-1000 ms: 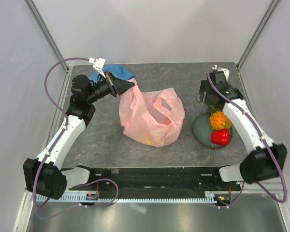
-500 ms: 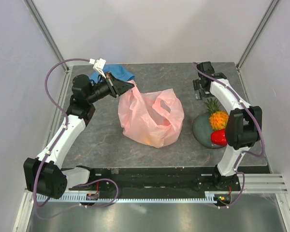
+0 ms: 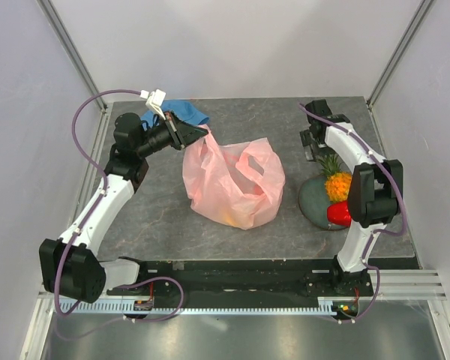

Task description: Place the fruits into the plastic bag

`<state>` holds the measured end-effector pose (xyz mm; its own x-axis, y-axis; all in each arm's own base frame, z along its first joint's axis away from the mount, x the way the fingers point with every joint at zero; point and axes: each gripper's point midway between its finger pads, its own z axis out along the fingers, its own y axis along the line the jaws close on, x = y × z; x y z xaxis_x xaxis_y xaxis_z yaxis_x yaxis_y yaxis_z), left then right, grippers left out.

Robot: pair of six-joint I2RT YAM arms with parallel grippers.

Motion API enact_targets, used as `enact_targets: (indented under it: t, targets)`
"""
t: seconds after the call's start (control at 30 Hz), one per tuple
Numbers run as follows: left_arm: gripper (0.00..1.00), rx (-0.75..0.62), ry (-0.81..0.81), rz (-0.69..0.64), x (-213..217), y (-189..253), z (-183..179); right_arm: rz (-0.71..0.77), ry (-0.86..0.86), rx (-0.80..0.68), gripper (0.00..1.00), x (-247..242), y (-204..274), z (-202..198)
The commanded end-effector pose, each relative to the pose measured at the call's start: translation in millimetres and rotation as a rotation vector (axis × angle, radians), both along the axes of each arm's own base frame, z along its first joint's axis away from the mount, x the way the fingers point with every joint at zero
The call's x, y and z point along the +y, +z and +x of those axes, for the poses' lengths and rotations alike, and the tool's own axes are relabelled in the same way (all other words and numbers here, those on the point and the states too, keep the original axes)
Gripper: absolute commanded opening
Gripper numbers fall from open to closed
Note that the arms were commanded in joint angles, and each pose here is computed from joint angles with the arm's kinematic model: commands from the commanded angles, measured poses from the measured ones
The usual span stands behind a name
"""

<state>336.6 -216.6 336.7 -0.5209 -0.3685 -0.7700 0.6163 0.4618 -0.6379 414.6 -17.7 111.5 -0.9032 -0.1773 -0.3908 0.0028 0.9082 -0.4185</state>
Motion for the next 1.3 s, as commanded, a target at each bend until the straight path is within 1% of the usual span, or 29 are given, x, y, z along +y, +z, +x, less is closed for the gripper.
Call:
enact_targets:
  t: [0.0, 0.27, 0.37, 0.47, 0.5, 0.57, 0.6, 0.67, 0.7, 0.77, 0.8, 0.9, 0.97, 1.07, 1.13, 1.17, 1.23, 1.27]
  targets:
    - [0.02, -0.085, -0.001, 0.008, 1.1, 20.6, 3.9, -0.028, -0.012, 0.042, 0.96, -7.8, -10.0, -9.4]
    - [0.02, -0.078, 0.002, 0.009, 1.8, 19.1, 4.3, -0.021, -0.004, 0.056, 0.94, -7.0, -25.6, -11.4]
    - [0.02, -0.078, 0.002, 0.009, 1.6, 18.9, 5.0, -0.021, 0.002, 0.053, 0.91, -6.6, -28.7, -8.2]
    - [0.02, -0.076, 0.003, 0.01, 1.8, 17.8, 4.9, -0.013, 0.009, 0.047, 0.83, -4.2, -32.6, -5.5]
    - [0.02, -0.079, 0.005, 0.01, 2.4, 19.0, 4.9, -0.014, 0.01, 0.046, 0.77, -4.5, -33.1, -5.3]
    - [0.02, -0.075, 0.006, 0.011, 2.5, 17.5, 5.4, -0.014, 0.011, 0.038, 0.71, -5.1, -32.7, -4.1]
    - [0.02, -0.076, 0.006, 0.011, 2.5, 17.8, 5.5, -0.022, 0.011, 0.042, 0.65, -6.3, -33.5, -5.1]
    - [0.02, -0.073, 0.008, 0.011, 2.6, 16.9, 5.6, -0.022, 0.012, 0.039, 0.59, -6.4, -32.9, -5.5]
    - [0.01, -0.075, 0.009, 0.011, 3.2, 17.4, 5.6, -0.024, 0.013, 0.043, 0.51, -6.9, -33.5, -6.8]
    - [0.02, -0.073, 0.009, 0.011, 3.2, 16.8, 6.0, -0.024, 0.011, 0.036, 0.44, -7.1, -30.9, -7.4]
    - [0.02, -0.073, 0.009, 0.01, 3.2, 17.0, 5.6, -0.022, 0.01, 0.033, 0.37, -7.0, -29.5, -8.4]
    - [0.02, -0.073, 0.011, 0.01, 3.8, 16.9, 5.5, -0.019, 0.004, 0.006, 0.26, -7.3, -19.0, -8.8]
    - [0.01, -0.073, 0.011, 0.01, 3.9, 16.8, 5.2, -0.019, -0.002, -0.013, 0.21, -8.1, -9.0, -10.4]
    - [0.01, -0.072, 0.011, 0.009, 3.8, 16.2, 5.5, -0.025, -0.008, -0.044, 0.1, -10.2, 8.7, -11.7]
    - [0.02, -0.074, 0.009, 0.008, 3.6, 16.8, 5.3, -0.036, -0.012, -0.071, 0.07, -13.2, 23.3, -12.5]
    - [0.01, -0.07, 0.009, 0.007, 3.5, 15.6, 5.6, -0.04, -0.013, -0.09, 0.03, -12.9, 31.4, -10.3]
    - [0.02, -0.072, 0.008, 0.005, 3.3, 16.6, 5.4, -0.048, -0.016, -0.135, 0.0, -14.8, 51.7, -7.2]
    - [0.02, -0.073, 0.006, 0.004, 3.1, 16.8, 5.2, -0.05, -0.019, -0.153, 0.0, -16.1, 61.6, -7.2]
